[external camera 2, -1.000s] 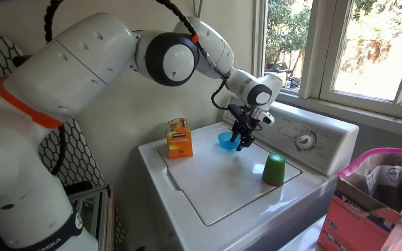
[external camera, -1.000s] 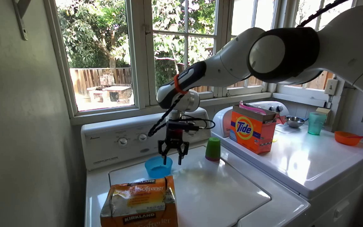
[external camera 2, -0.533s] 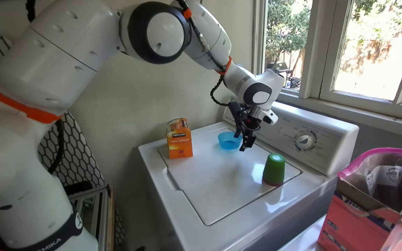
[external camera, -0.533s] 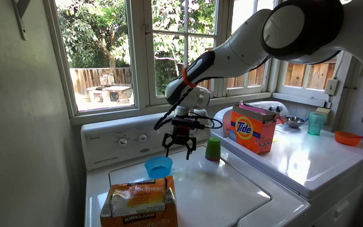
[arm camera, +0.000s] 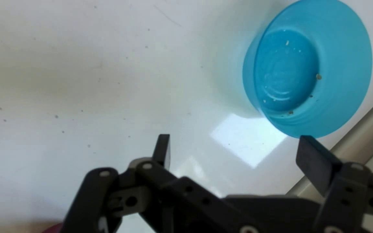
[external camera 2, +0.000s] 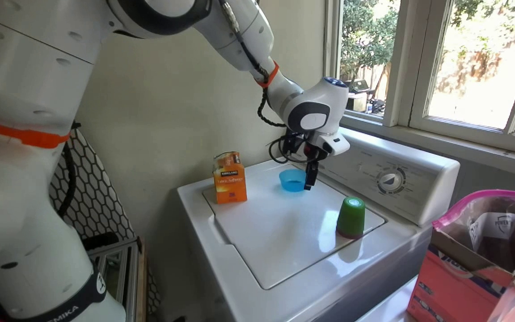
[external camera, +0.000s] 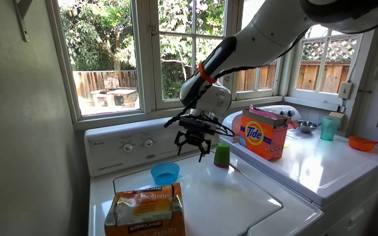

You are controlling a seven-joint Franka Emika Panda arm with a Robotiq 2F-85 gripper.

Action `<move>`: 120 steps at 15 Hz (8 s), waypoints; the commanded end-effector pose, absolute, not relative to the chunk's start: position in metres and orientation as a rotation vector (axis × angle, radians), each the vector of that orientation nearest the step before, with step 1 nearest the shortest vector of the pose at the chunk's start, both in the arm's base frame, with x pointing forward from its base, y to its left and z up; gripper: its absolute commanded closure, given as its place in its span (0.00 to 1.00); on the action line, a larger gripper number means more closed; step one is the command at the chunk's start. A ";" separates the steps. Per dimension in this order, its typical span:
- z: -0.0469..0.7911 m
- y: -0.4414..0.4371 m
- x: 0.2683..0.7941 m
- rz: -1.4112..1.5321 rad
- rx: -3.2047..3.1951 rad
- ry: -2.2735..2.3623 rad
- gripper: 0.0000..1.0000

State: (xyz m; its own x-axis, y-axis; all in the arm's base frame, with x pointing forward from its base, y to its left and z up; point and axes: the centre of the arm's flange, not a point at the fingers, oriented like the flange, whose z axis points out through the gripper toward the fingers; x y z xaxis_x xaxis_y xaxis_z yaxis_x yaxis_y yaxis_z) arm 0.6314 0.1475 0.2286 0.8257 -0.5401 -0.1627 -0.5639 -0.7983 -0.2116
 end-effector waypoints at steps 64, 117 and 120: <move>0.130 -0.109 0.669 0.726 -1.925 1.826 0.00; 0.297 0.013 0.634 0.063 -2.464 1.642 0.55; 0.312 0.034 0.631 -0.130 -2.478 1.706 0.55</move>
